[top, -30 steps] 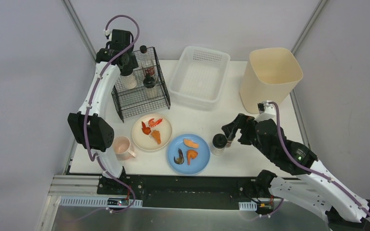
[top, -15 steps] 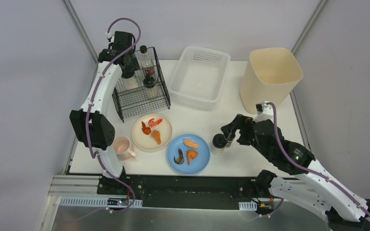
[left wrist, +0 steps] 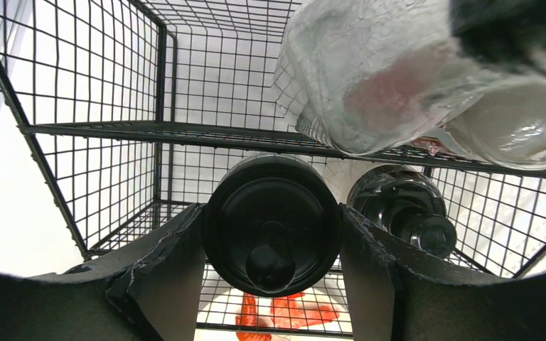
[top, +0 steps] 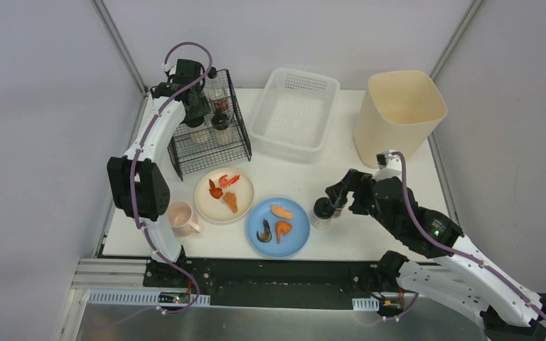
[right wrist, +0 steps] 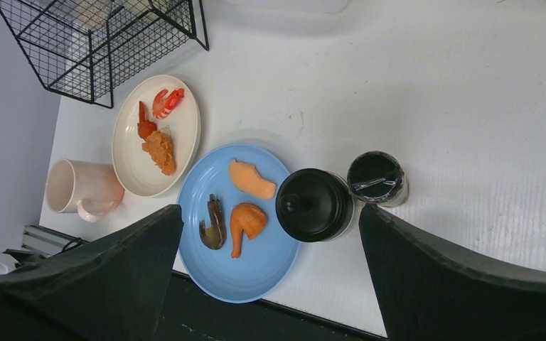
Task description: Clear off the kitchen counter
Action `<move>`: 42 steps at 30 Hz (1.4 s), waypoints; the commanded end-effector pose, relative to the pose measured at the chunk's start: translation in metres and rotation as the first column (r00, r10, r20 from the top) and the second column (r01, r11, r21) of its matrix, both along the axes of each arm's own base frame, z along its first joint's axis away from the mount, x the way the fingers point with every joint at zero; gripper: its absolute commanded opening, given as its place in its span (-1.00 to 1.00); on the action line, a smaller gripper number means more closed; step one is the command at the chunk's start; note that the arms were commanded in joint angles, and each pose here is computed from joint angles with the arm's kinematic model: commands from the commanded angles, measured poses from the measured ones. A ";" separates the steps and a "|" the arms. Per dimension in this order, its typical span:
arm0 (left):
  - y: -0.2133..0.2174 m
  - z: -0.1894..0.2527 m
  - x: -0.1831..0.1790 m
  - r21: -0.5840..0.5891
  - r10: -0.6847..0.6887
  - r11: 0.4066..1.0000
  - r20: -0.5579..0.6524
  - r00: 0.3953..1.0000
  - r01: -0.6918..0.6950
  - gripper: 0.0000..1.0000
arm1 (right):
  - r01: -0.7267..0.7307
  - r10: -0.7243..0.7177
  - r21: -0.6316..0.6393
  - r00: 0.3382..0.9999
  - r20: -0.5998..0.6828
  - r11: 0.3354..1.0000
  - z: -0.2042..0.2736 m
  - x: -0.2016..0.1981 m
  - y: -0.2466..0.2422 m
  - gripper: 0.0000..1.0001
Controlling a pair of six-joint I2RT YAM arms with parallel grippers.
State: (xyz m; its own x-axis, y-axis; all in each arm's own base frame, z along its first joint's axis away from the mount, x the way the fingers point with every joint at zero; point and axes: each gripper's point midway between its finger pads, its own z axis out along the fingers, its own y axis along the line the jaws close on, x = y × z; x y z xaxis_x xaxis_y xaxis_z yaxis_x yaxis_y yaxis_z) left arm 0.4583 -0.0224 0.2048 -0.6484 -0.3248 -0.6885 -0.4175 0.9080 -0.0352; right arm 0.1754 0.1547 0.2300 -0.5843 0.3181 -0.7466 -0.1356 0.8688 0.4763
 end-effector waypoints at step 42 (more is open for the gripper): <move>-0.012 -0.048 -0.031 0.054 0.015 0.998 -0.100 0.995 -0.009 0.47 | 0.007 -0.007 0.031 1.000 0.027 1.000 0.003 -0.004 -0.008 0.99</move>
